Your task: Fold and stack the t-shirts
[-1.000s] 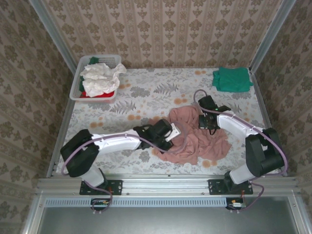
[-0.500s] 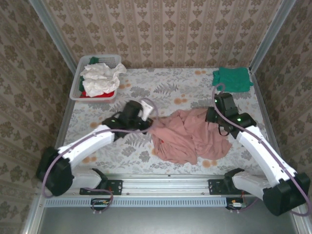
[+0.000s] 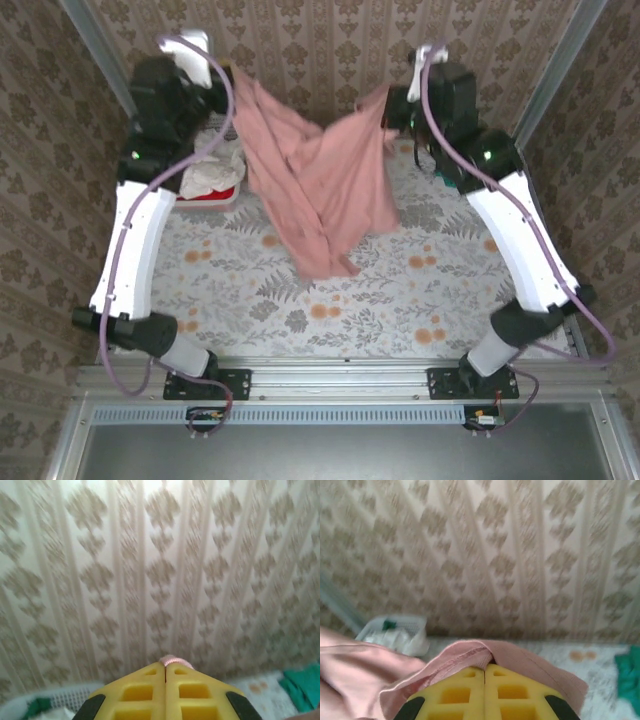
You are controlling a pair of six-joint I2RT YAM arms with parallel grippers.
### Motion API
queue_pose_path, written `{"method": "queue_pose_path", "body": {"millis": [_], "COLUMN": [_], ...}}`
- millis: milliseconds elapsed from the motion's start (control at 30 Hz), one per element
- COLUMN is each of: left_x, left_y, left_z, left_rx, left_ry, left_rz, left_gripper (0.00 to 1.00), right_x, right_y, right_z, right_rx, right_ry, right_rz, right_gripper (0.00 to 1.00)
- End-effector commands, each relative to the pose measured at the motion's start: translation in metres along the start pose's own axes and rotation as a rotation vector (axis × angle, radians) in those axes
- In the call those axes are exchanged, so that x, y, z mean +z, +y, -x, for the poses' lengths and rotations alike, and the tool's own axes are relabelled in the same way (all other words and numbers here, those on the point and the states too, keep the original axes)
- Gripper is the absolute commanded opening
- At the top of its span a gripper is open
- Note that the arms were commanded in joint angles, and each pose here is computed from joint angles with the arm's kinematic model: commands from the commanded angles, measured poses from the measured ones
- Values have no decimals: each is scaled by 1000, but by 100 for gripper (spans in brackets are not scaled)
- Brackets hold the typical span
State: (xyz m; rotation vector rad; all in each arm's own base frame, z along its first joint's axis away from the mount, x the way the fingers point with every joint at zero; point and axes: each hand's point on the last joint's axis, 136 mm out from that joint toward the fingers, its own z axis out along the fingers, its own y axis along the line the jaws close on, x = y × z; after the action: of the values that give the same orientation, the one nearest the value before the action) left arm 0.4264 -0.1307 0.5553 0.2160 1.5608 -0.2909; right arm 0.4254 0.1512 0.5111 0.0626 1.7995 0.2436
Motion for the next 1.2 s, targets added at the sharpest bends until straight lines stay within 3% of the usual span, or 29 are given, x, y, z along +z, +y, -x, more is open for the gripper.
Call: {"method": "queue_pose_path", "body": {"millis": [0, 100, 200, 267, 333, 433, 467, 533, 567, 600, 633, 667, 767, 933, 1033, 1167], "left_x": [-21, -45, -67, -83, -104, -148, -161, -187, -197, -206, -210, -213, -209, -177, -144, -106], "left_y": [23, 31, 17, -1, -8, -16, -15, -22, -23, -23, -24, -27, -32, -22, -34, -46], "left_z": [28, 48, 33, -3, -58, -149, -185, -225, -243, -253, -260, -264, -268, -268, -287, -339], "left_rx": [34, 94, 128, 144, 108, -3, -57, -104, -122, -139, -154, -167, -174, -195, -216, -217], "left_ry": [-14, -93, -155, -162, -103, -47, -20, -13, 13, 38, 51, 52, 79, 160, 297, 526], "left_rz": [55, 80, 2, -99, -136, -162, -154, -186, -184, -176, -173, -180, -182, -107, -150, -158], "left_gripper": [0, 0, 0, 0, 0, 0, 12, 19, 31, 58, 64, 64, 69, 73, 73, 71], "right_x": [-28, -40, -37, -35, -43, -52, -58, -72, -78, -82, -85, -86, -81, -48, -21, -5], "right_y": [-55, -65, -56, -58, -73, -95, -103, -123, -124, -121, -117, -109, -82, -68, -69, -84], "right_z": [35, 32, -18, -64, -114, -217, -245, -274, -284, -293, -298, -305, -325, -360, -381, -424], "right_rx": [-46, -47, -38, -27, -14, 39, 53, 62, 70, 84, 101, 116, 111, 67, 4, -83], "right_ry": [-35, -21, 71, 133, 212, 367, 417, 478, 501, 520, 528, 534, 574, 667, 721, 855], "right_rz": [-183, -199, -104, -67, -93, -106, -121, -200, -199, -174, -145, -110, -24, -38, -87, -199], "right_gripper": [0, 0, 0, 0, 20, 38, 45, 46, 49, 53, 56, 57, 61, 62, 62, 61]}}
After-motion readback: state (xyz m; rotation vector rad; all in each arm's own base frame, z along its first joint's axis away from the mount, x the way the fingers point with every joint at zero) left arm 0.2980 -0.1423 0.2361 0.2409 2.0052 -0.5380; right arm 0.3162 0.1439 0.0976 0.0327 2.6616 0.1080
